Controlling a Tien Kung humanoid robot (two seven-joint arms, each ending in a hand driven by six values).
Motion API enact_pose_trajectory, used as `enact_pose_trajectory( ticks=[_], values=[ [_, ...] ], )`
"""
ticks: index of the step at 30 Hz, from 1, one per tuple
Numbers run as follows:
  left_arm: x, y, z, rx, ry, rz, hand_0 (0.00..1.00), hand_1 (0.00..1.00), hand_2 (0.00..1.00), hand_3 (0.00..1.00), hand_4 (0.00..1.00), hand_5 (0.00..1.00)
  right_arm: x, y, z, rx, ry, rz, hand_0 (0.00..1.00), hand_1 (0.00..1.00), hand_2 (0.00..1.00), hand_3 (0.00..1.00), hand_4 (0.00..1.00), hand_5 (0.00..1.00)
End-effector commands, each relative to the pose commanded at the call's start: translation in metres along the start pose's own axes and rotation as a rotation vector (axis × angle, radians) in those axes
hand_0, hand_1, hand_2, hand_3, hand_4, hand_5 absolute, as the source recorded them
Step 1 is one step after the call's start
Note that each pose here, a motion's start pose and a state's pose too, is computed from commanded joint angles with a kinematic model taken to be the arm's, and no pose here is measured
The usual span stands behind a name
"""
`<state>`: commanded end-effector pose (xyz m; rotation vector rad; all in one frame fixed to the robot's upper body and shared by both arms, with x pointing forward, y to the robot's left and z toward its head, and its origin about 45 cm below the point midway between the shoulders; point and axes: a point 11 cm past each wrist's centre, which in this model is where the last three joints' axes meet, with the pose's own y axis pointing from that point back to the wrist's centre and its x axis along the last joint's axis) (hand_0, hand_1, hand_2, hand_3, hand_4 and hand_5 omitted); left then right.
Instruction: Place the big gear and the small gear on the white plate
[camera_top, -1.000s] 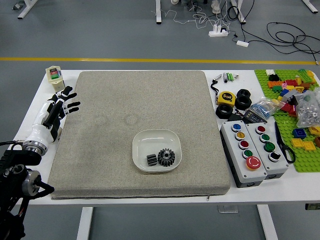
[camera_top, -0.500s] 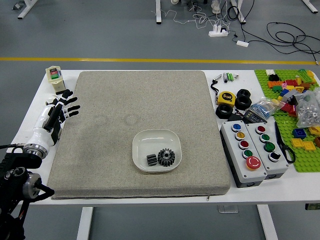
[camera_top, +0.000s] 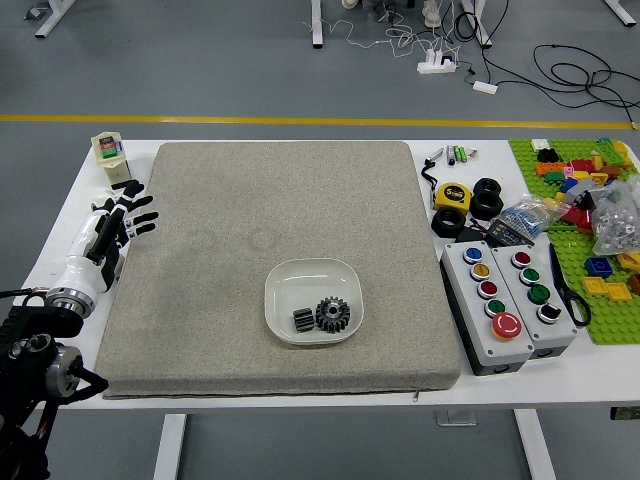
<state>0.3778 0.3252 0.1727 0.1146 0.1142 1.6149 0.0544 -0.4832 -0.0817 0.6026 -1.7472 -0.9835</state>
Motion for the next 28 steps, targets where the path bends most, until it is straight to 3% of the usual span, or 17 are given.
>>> enact_pose_trajectory(
  ticks=[28],
  values=[
    [0.0021,-0.0016,0.0005,0.001,0.0,0.005,0.723,0.733,0.844,0.847,0.892,0.88,-0.0007,0.0006,-0.0036,0.005,0.003,-0.001,0.611,0.618,0.717,0.583,0.793,0.713]
  ],
)
